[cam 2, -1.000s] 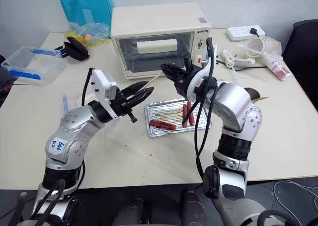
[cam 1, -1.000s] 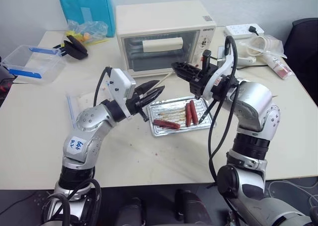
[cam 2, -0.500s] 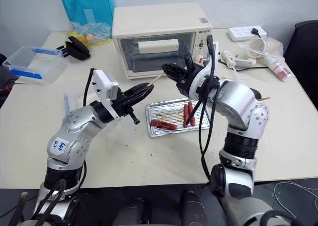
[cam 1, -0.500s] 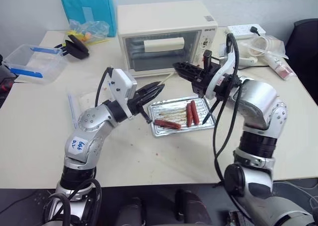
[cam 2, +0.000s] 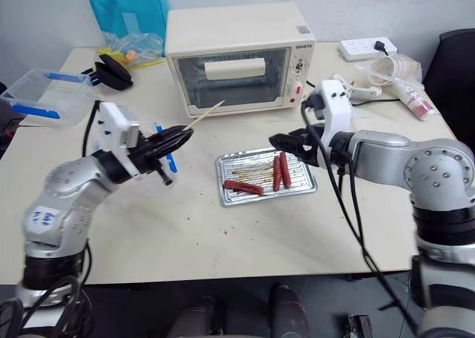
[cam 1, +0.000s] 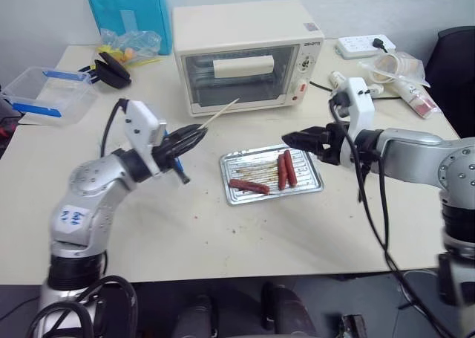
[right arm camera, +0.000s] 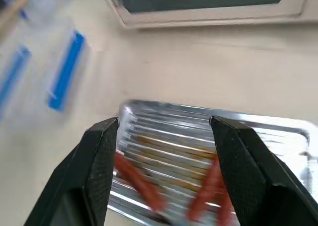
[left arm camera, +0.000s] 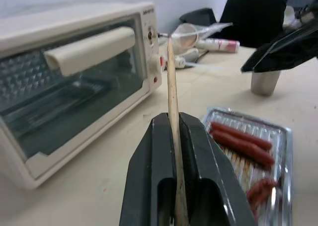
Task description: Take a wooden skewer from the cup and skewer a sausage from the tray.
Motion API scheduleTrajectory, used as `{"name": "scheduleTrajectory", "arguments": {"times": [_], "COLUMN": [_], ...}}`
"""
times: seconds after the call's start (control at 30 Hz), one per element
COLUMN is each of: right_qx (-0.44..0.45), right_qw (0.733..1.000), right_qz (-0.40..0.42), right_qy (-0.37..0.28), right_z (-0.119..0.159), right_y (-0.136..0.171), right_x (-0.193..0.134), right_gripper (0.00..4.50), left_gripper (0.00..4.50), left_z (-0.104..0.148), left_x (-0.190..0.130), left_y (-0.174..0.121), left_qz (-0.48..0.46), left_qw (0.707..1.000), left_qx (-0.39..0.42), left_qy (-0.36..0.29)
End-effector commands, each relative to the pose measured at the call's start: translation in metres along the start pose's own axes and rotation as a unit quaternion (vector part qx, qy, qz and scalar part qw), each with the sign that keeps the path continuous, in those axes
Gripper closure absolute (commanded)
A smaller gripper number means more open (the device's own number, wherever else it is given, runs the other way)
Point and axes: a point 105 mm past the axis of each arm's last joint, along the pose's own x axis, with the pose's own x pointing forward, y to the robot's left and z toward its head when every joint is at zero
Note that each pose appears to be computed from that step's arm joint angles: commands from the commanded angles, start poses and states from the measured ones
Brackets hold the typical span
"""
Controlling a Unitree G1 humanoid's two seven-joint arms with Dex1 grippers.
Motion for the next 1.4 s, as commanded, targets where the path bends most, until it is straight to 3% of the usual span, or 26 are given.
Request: {"name": "scheduleTrajectory", "arguments": {"times": [0.03, 0.17, 0.3, 0.5, 1.1, 1.2, 1.33, 1.4], "right_qx": [-0.118, -0.134, -0.123, -0.107, -0.093, -0.093, -0.097, -0.093], "right_qw": [0.993, 0.990, 0.989, 0.985, 0.984, 0.985, 0.985, 0.986], "right_qz": [-0.014, -0.043, -0.067, -0.114, -0.131, -0.125, -0.117, -0.115], "right_qy": [-0.003, 0.017, 0.053, 0.071, 0.071, 0.074, 0.080, 0.080], "right_z": [0.004, -0.005, -0.039, -0.068, -0.081, -0.085, -0.088, -0.089], "right_y": [-0.011, -0.031, -0.035, -0.042, -0.041, -0.040, -0.037, -0.037], "right_x": [0.001, 0.007, 0.016, 0.022, 0.032, 0.035, 0.039, 0.040], "right_gripper": [1.47, 1.47, 1.47, 1.47, 1.47, 2.04, 3.33, 3.33], "left_gripper": [4.50, 4.50, 4.50, 4.50, 4.50, 4.50, 4.50, 4.50], "left_z": [0.020, 0.021, 0.022, 0.025, 0.029, 0.030, 0.031, 0.032], "left_x": [-0.016, -0.033, -0.038, -0.035, -0.025, -0.023, -0.022, -0.022], "left_y": [-0.016, -0.034, -0.052, -0.052, -0.050, -0.051, -0.051, -0.050], "left_qz": [-0.058, -0.117, -0.156, -0.152, -0.150, -0.151, -0.152, -0.150], "left_qw": [0.998, 0.992, 0.986, 0.987, 0.988, 0.988, 0.988, 0.988], "left_qx": [0.016, 0.009, 0.005, 0.003, 0.003, 0.003, 0.004, 0.005], "left_qy": [0.002, 0.042, 0.063, 0.056, 0.039, 0.037, 0.034, 0.033]}}
